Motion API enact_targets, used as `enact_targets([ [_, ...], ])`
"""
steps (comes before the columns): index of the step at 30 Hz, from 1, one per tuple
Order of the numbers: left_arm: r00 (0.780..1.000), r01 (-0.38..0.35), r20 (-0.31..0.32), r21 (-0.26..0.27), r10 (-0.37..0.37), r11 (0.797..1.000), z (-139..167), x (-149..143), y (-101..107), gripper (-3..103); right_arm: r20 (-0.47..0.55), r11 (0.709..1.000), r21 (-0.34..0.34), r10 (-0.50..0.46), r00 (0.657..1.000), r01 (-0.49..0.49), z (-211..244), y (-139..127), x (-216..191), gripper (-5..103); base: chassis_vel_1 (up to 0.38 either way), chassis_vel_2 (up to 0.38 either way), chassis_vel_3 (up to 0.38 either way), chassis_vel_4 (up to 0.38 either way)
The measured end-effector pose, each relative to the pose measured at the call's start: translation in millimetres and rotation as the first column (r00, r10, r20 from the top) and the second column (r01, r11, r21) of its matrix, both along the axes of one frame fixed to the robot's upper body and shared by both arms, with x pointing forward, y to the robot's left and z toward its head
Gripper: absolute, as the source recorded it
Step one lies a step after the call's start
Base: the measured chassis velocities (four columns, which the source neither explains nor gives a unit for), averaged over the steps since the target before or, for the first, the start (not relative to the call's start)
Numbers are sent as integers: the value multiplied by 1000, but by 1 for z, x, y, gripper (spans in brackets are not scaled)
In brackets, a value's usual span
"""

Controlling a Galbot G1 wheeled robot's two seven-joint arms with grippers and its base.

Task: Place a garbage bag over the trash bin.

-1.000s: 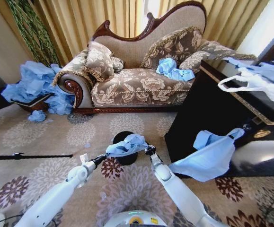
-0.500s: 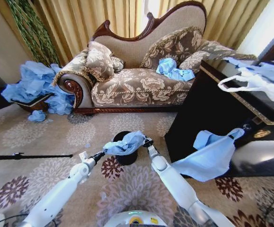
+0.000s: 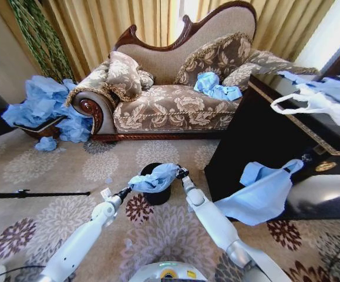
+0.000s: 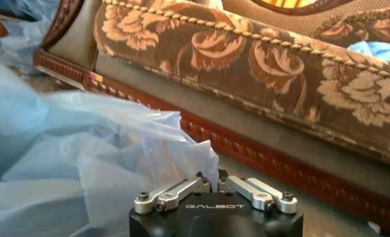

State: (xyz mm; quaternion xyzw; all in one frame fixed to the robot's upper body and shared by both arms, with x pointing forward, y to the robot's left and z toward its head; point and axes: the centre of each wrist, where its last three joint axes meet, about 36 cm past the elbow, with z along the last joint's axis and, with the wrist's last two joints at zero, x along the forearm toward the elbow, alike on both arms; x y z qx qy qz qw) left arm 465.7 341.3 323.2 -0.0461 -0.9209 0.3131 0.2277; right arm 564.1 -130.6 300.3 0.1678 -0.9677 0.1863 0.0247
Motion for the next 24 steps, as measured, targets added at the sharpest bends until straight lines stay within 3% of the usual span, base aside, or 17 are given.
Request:
enact_targets([
  [9, 1000, -11, -2, 11, 11, 1000, -3, 11, 2, 0, -38, 1000, 3, 24, 999, -24, -5, 3, 9, 0, 0, 0, 0, 0],
  [19, 999, 3, -54, 27, -2, 1000, -36, 1, -14, 0, -88, 998, -55, 11, 996, -16, -35, -16, -4, 0, 0, 0, 0, 0],
  [24, 998, 3, -63, 44, 0, 999, -49, 2, -19, 0, -64, 999, -41, -1, 998, -2, -44, -20, 1, 0, 0, 0, 0, 0],
])
